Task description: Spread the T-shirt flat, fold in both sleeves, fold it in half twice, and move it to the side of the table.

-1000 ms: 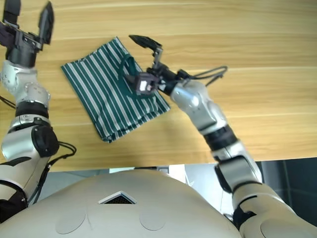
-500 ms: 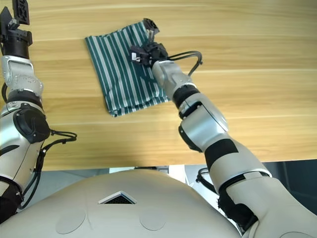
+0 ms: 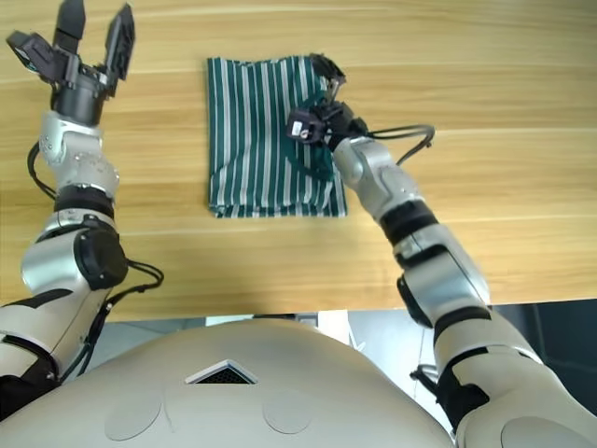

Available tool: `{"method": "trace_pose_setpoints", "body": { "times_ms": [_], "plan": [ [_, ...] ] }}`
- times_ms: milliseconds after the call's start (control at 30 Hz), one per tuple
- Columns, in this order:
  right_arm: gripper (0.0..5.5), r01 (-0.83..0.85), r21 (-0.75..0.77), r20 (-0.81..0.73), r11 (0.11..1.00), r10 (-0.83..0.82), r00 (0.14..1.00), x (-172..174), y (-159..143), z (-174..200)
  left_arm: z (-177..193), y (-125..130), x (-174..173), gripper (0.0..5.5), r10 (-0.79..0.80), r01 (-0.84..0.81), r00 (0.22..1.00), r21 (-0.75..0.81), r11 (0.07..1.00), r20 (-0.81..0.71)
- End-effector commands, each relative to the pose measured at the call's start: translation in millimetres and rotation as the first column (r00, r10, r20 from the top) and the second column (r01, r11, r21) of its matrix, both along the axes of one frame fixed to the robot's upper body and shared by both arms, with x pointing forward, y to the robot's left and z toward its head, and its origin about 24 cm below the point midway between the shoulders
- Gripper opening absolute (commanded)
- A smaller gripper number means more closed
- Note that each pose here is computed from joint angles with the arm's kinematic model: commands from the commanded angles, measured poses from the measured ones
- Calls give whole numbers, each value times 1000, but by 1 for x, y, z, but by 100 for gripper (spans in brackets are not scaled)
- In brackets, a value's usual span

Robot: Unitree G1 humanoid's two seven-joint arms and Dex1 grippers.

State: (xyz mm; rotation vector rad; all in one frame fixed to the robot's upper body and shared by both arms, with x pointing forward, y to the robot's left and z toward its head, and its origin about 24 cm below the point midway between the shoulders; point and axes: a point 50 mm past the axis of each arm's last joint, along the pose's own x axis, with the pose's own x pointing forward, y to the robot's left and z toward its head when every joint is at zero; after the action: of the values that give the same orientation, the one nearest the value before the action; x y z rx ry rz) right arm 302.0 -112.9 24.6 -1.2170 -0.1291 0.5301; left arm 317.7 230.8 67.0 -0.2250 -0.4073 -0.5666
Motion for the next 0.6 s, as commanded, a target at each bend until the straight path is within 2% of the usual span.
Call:
{"method": "trace_pose_setpoints", "body": {
  "times_ms": [33,133,300,433,500,600],
  "plan": [
    [540,75,23,21,997,-75,997,-29,-11,15,-3,-11,-16,538,-150,143,986,91,986,73],
    [540,90,47,24,995,-91,996,-37,-11,26,-6,-15,-25,538,-209,195,973,135,971,94],
    [540,111,0,27,994,-111,993,-38,-22,25,-12,-19,-33,538,-259,240,961,179,954,96],
    [540,91,87,57,992,-96,994,-37,-33,48,-12,-15,-46,538,-350,312,933,294,903,85],
    [540,5,101,17,995,-7,1000,-48,-42,57,-10,-8,-64,538,-437,368,896,419,830,78],
    [540,-152,14,-97,988,152,984,-75,-64,61,-13,5,-94,538,-543,445,838,631,635,-45]
  ]
}}
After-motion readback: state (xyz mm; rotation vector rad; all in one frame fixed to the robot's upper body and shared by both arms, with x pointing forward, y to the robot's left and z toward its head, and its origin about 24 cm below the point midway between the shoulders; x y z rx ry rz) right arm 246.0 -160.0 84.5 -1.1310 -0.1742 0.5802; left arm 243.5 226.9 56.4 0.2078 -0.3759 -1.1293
